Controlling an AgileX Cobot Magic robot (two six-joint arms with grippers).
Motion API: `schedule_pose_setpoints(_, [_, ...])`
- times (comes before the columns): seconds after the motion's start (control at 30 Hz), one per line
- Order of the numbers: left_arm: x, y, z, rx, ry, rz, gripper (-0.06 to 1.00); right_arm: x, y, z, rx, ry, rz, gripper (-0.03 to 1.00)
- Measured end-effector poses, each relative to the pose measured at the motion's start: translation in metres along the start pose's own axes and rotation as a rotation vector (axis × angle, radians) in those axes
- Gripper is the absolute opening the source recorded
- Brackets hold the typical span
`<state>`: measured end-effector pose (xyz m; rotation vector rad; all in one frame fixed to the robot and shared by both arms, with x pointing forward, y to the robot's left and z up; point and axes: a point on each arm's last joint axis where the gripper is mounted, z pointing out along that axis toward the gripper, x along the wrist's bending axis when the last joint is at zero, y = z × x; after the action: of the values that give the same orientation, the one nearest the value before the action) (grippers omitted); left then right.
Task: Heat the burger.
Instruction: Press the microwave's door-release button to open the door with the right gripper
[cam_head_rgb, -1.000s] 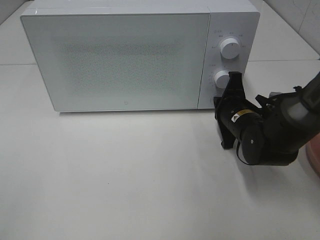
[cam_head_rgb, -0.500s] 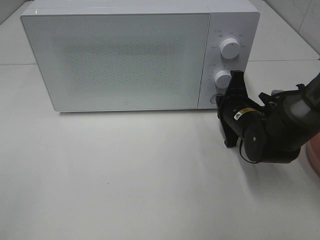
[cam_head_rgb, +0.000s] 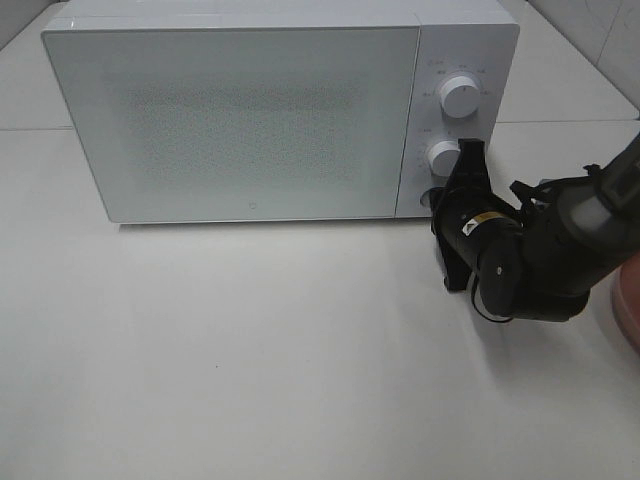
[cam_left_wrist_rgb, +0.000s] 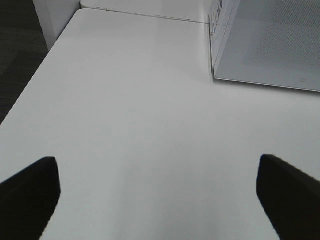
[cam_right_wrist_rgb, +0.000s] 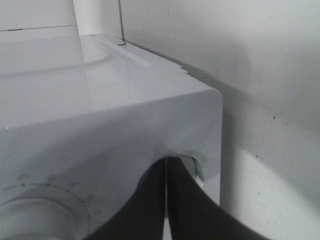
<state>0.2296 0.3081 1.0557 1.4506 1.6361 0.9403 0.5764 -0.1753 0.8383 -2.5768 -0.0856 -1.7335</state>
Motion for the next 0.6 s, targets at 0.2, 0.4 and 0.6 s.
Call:
schedule_pose_setpoints(0.2, [0.0,0.0,0.0,0.0,0.0,0.0,0.99,0.0024,-0.0009,0.0044,-0.023,-0.012,0.0,0.04])
schedule_pose_setpoints(0.4, [0.0,0.0,0.0,0.0,0.0,0.0,0.99,0.005,-0.0016,0.0086,-0.032,-0.032,-0.016,0.04])
schedule_pose_setpoints(0.6, [0.0,0.0,0.0,0.0,0.0,0.0,0.99,0.0047,-0.0003,0.0095,-0.03,-0.041,-0.019,0.04])
